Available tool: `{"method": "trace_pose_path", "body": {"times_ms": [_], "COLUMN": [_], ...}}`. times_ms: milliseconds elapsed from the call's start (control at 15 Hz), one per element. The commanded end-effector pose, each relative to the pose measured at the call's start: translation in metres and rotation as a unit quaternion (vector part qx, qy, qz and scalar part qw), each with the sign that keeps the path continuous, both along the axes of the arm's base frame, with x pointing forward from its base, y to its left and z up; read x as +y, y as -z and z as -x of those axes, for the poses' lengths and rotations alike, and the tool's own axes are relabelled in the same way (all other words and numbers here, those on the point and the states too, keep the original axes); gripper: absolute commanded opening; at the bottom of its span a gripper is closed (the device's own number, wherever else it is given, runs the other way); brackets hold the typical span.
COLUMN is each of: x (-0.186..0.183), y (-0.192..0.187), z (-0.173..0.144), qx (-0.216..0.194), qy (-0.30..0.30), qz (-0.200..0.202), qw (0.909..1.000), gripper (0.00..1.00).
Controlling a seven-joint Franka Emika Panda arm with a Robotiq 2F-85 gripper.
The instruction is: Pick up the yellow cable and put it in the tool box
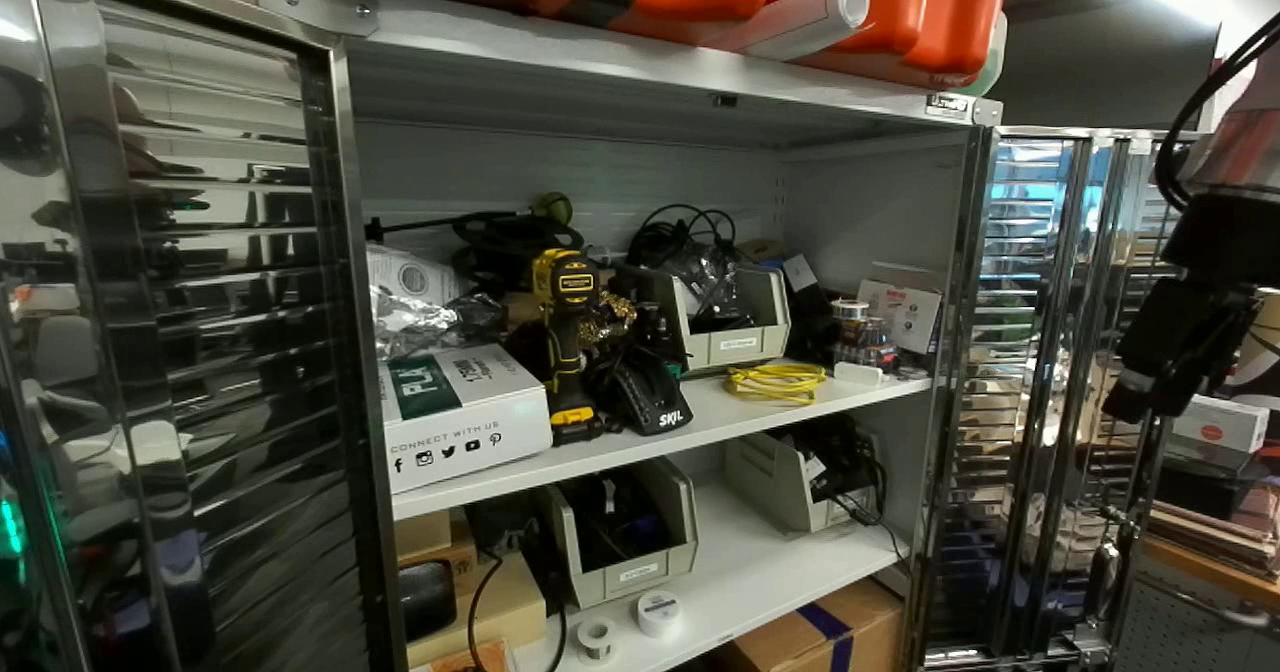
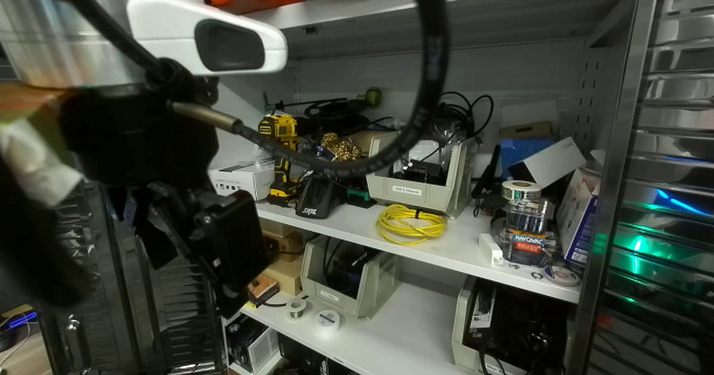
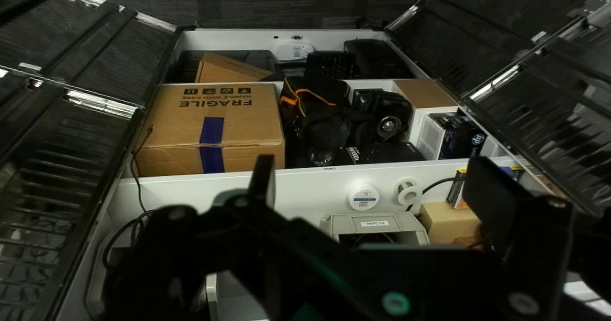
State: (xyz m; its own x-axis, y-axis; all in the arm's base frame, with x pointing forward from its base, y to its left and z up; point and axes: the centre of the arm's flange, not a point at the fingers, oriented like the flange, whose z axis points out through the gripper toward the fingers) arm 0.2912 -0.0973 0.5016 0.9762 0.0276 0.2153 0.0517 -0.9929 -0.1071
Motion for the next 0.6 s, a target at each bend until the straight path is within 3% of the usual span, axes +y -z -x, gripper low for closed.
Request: {"method": "trace_pose_path", "body": {"times_ms": [0,533], "x": [0.000,-0.017], "y": [0.000,0.006], "z": [0.000,-0.079], "qx": [0.000,-0.018], "qy": [0.000,0.028], "qz": [0.000,0.030], "qw": [1.0000,0.9990], "gripper": [1.00,1.00]}}
